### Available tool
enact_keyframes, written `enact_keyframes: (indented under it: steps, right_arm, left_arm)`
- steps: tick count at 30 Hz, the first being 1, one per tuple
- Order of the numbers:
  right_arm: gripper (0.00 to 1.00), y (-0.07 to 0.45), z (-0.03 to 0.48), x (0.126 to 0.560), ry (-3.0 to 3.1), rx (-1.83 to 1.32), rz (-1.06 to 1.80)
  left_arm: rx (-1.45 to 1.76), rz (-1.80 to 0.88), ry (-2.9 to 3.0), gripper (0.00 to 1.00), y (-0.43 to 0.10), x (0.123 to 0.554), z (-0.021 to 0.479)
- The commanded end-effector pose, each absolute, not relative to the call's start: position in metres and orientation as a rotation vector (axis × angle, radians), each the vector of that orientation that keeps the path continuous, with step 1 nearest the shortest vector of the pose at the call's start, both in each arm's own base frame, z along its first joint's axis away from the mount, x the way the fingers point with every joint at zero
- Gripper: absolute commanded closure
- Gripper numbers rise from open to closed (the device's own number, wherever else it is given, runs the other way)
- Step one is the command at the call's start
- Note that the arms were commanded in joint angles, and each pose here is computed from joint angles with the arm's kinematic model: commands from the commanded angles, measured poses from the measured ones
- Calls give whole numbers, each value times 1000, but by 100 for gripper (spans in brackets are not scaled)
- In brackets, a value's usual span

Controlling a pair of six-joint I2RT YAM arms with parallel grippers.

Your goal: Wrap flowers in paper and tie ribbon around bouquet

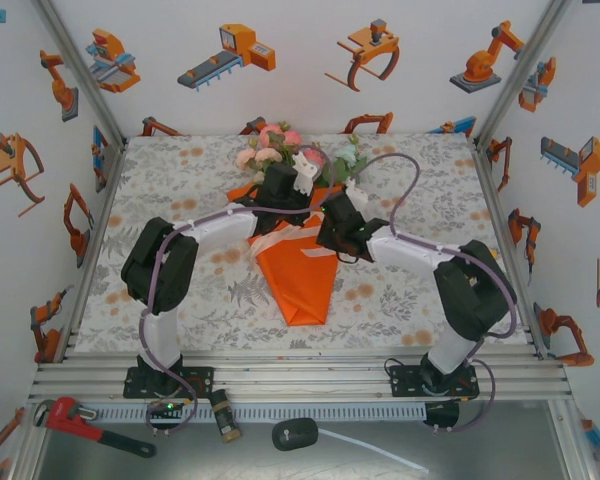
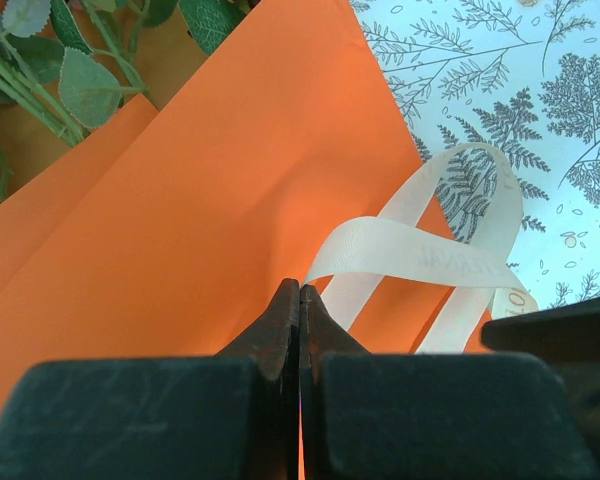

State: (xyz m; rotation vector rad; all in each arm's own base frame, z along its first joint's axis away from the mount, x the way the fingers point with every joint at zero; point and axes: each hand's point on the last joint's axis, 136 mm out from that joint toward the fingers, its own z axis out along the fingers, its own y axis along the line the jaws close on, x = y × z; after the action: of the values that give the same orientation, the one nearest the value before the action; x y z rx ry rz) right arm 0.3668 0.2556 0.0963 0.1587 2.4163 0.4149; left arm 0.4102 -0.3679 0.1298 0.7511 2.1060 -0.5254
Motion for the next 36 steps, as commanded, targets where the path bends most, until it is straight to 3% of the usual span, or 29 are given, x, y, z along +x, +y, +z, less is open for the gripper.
enact_keyframes:
  steps: [1, 4, 8, 17, 30, 33, 34, 36]
  right_arm:
    - [45, 291, 104, 360, 2298, -373, 440]
    - [36, 307, 112, 348, 2183, -636, 498]
    - [35, 313, 101, 349, 2170, -770, 478]
    - [41, 311, 69, 353, 2278, -740, 583]
    - [99, 303, 91, 358, 2240, -602, 711]
    - [100, 306, 117, 355, 2194, -567, 775]
    - [100, 307, 132, 352, 2160, -553, 816]
    - [100, 310, 159, 347, 2092, -523, 892]
  left_arm:
    - [708, -535, 2158, 100, -363, 416, 124]
    - [678, -563, 2201, 100, -360, 419, 120]
    - [662, -612, 2205, 100, -362, 417, 119]
    - [636, -648, 2216, 100, -358, 419, 119]
    - [624, -647, 2220, 100, -358, 422, 118]
    - [621, -633, 2231, 100, -356, 423, 115]
    - [617, -632, 2231, 95, -356, 423, 115]
    - [612, -628, 2229, 76, -355, 423, 116]
